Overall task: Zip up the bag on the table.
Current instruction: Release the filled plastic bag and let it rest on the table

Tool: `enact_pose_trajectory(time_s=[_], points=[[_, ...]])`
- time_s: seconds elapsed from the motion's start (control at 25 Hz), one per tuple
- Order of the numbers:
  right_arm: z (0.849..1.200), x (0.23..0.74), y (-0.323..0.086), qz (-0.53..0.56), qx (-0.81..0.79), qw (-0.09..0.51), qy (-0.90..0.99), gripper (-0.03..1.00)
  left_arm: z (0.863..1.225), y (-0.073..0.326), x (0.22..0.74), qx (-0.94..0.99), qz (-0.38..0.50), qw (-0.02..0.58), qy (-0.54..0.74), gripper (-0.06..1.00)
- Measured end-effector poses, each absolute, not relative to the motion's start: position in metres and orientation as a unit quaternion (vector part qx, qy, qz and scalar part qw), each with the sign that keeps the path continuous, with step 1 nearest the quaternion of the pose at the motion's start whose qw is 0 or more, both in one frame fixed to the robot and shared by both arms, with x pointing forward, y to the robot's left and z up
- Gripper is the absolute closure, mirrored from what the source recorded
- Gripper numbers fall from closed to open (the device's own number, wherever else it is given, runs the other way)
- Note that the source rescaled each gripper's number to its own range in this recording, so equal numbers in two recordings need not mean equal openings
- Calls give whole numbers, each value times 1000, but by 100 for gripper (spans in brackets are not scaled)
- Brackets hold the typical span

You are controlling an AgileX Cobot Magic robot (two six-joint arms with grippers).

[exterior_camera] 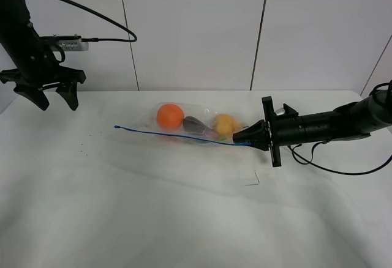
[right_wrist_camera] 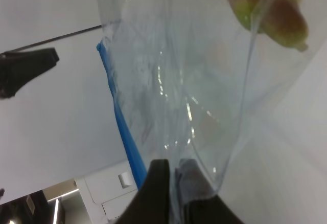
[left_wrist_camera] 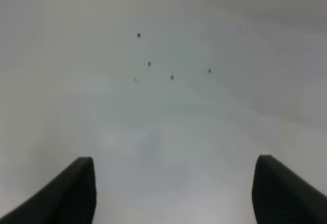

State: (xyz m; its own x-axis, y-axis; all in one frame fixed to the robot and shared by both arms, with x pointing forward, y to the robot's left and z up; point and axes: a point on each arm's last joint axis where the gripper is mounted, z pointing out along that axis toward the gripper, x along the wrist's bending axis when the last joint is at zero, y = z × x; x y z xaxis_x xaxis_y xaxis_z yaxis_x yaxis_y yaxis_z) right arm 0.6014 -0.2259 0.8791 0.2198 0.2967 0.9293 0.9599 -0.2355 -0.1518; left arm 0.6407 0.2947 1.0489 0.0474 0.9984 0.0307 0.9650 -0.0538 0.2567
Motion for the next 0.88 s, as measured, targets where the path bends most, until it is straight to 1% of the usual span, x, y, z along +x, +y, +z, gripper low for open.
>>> enact_pose_trajectory(time_s=[0.2,0.28,0.4,0.52,0.64,0.88], points=[[879,601,-226,-412,-669,402,-469,97,1070,296,583,719,100,81,683,2],[879,601,-226,-412,-669,402,-469,97,1077,298,550,720,104,79,682,2],[879,601,-226,-412,-669,402,-469,97,1076,300,497,721,104,73,681,2],[879,601,-226,-412,-669,402,-469,97,1068,301,444,721,107,76,681,2],[879,601,-226,-412,-669,402,-470,97,1050,302,400,720,116,86,679,2],[879,601,-226,-411,-669,402,-471,97,1024,300,334,713,154,146,668,2]])
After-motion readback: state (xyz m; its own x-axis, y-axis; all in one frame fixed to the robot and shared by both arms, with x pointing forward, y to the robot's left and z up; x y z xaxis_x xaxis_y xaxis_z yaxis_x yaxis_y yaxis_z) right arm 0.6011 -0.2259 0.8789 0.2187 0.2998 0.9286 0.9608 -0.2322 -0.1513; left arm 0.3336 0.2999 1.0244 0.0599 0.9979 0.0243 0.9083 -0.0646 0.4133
